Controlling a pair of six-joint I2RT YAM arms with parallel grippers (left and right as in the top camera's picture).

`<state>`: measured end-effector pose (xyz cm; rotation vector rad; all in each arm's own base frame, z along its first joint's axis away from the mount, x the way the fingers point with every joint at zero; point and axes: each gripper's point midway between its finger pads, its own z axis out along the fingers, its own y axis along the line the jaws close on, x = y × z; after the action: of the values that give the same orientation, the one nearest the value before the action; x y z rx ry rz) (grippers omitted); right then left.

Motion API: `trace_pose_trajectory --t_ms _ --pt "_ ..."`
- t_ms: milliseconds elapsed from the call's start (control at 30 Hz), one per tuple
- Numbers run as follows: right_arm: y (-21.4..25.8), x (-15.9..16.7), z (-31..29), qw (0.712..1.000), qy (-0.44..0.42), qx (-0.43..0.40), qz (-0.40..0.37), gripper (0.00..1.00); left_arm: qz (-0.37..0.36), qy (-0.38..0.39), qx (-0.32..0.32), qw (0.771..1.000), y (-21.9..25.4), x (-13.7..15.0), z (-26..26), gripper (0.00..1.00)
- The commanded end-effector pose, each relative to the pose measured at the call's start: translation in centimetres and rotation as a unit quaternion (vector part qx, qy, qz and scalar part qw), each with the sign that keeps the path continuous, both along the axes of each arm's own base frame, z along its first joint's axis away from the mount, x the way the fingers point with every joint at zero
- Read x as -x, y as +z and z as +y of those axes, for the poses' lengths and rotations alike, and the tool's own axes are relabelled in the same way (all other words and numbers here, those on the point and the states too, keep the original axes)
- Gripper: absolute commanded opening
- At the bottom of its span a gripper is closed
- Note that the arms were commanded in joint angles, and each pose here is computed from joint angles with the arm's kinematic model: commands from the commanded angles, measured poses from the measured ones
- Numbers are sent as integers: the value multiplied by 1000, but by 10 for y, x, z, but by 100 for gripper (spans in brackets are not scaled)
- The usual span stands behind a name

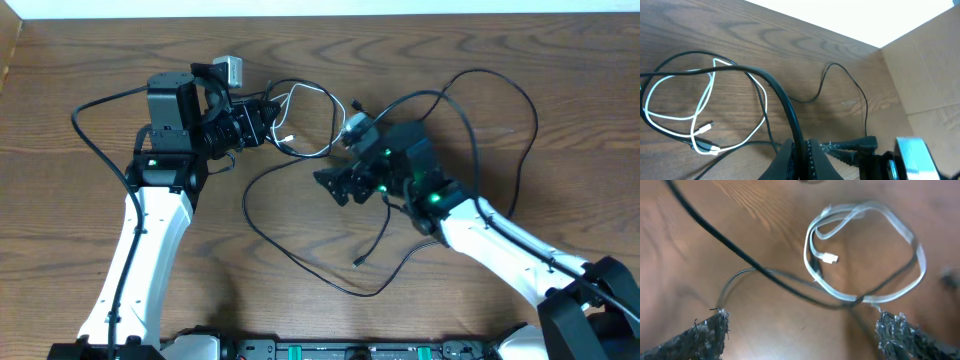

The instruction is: Untangle cables

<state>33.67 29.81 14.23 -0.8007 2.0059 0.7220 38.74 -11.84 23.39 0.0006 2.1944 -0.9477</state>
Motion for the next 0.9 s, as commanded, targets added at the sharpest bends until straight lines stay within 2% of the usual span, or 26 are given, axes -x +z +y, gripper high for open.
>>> trace_pose_trajectory --t_ms 0,333,467,567,600,633,667,867 --pt "-2 -11 2 995 10 56 -84 94 -8 5 7 1000 11 -3 0 8" --pt "-32 -34 35 991 31 5 -127 89 -2 6 8 1000 9 -2 0 8" --pt "-37 -33 45 990 40 -6 -138 70 -2 6 8 1000 9 -2 0 8" --pt "-41 -34 45 990 40 -6 -138 49 -2 6 8 1000 9 -2 0 8" --pt "-42 -34 45 990 40 -5 -138 36 -2 6 8 1000 9 -1 0 8" --pt "-42 -34 45 990 40 -5 -137 14 -2 6 8 1000 9 -1 0 8" --pt "-42 -34 45 990 40 -5 -137 1 -2 6 8 1000 9 -1 0 7" --pt "-30 -41 40 989 28 -17 -148 1 2 6 7 1000 8 -1 0 8"
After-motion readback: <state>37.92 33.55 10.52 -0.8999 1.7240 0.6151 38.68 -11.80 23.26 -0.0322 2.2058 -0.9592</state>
